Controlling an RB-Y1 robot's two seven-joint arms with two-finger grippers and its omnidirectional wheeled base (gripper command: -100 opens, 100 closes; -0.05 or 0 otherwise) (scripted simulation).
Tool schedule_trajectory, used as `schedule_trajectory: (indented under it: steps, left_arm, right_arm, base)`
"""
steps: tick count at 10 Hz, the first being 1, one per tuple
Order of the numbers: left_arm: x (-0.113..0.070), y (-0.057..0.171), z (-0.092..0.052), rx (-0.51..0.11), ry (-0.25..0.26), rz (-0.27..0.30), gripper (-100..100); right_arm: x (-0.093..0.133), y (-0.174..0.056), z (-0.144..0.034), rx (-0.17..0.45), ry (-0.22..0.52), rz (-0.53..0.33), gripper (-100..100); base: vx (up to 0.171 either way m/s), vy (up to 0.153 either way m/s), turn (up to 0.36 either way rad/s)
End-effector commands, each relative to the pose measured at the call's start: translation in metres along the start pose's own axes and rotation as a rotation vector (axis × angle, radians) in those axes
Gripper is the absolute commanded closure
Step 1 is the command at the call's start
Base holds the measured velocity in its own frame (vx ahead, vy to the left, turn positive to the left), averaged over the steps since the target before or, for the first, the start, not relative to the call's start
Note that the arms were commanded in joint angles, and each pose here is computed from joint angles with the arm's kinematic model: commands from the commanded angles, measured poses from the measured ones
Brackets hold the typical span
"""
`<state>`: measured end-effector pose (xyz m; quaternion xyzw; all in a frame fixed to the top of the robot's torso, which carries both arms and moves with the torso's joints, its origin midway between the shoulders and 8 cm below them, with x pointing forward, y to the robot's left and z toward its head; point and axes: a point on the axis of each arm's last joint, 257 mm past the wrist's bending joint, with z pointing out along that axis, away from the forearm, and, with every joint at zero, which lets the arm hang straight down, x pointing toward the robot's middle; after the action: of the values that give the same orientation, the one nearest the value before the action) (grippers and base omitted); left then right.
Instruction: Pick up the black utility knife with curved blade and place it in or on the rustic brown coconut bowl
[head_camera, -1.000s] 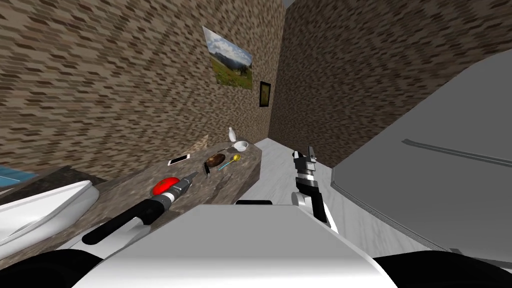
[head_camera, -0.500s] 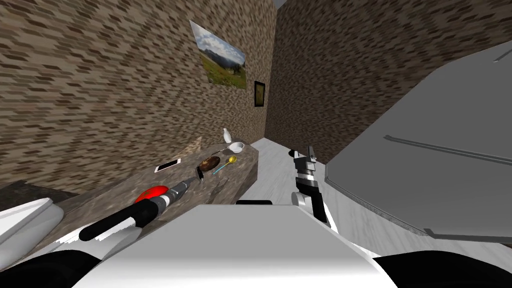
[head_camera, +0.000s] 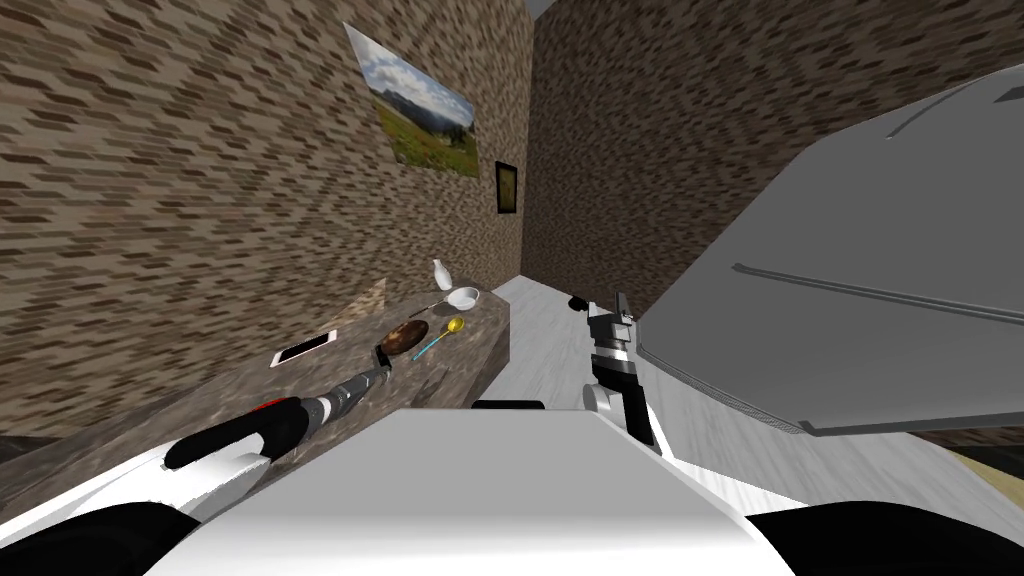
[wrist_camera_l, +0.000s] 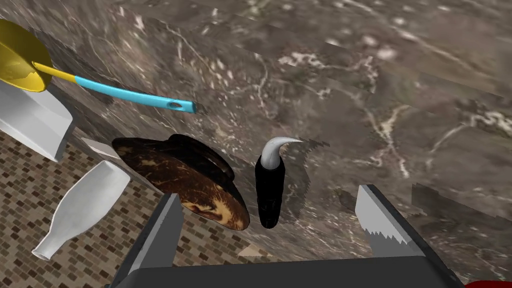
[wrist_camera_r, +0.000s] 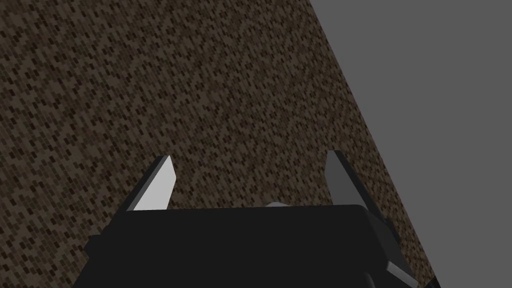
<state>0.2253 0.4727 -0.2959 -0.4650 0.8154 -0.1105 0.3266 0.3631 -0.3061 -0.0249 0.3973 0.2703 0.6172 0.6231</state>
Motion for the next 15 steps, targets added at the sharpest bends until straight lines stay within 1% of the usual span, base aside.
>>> schedule_trajectory:
  steps: [1,2,3,5,6,9,11,13,14,15]
  left_arm:
    - [0.005,0.017,-0.002,-0.065,0.038,0.018,-100]
    - [0.009,0.031,-0.004,-0.116,0.069,0.026,-100]
    - [0.008,0.03,-0.004,-0.118,0.071,0.04,-100]
    - [0.016,0.055,-0.01,-0.214,0.129,0.062,-100]
    - [0.015,0.055,-0.01,-0.215,0.13,0.07,-100]
    - [0.024,0.085,-0.021,-0.339,0.203,0.107,-100]
    - [0.027,0.1,-0.028,-0.404,0.24,0.131,-100]
    - [0.029,0.111,-0.034,-0.448,0.264,0.145,-100]
    - [0.028,0.107,-0.032,-0.434,0.257,0.14,-100]
    - [0.028,0.108,-0.032,-0.437,0.258,0.141,0]
  right_arm:
    - [0.0,0.0,0.0,0.0,0.0,0.0,0]
    - [0.0,0.0,0.0,0.0,0.0,0.0,0]
    - [0.0,0.0,0.0,0.0,0.0,0.0,0]
    - [0.0,0.0,0.0,0.0,0.0,0.0,0]
    - [0.0,0.0,0.0,0.0,0.0,0.0,0]
    - [0.0,0.0,0.0,0.0,0.0,0.0,0]
    - [0.0,0.0,0.0,0.0,0.0,0.0,0]
    - [0.0,0.0,0.0,0.0,0.0,0.0,0]
    - [0.0,0.0,0.0,0.0,0.0,0.0,0]
    - [0.0,0.0,0.0,0.0,0.0,0.0,0]
  base:
    - [0.045,0.008,-0.13]
    - [0.058,0.011,-0.266]
    - [0.039,0.014,-0.083]
    - [0.046,0.011,-0.159]
    - [0.039,0.017,-0.093]
    - [0.041,0.02,-0.167]
    - [0.043,0.03,-0.128]
    - [0.044,0.03,-0.115]
    - [0.02,0.015,-0.021]
    - [0.0,0.0,0.0]
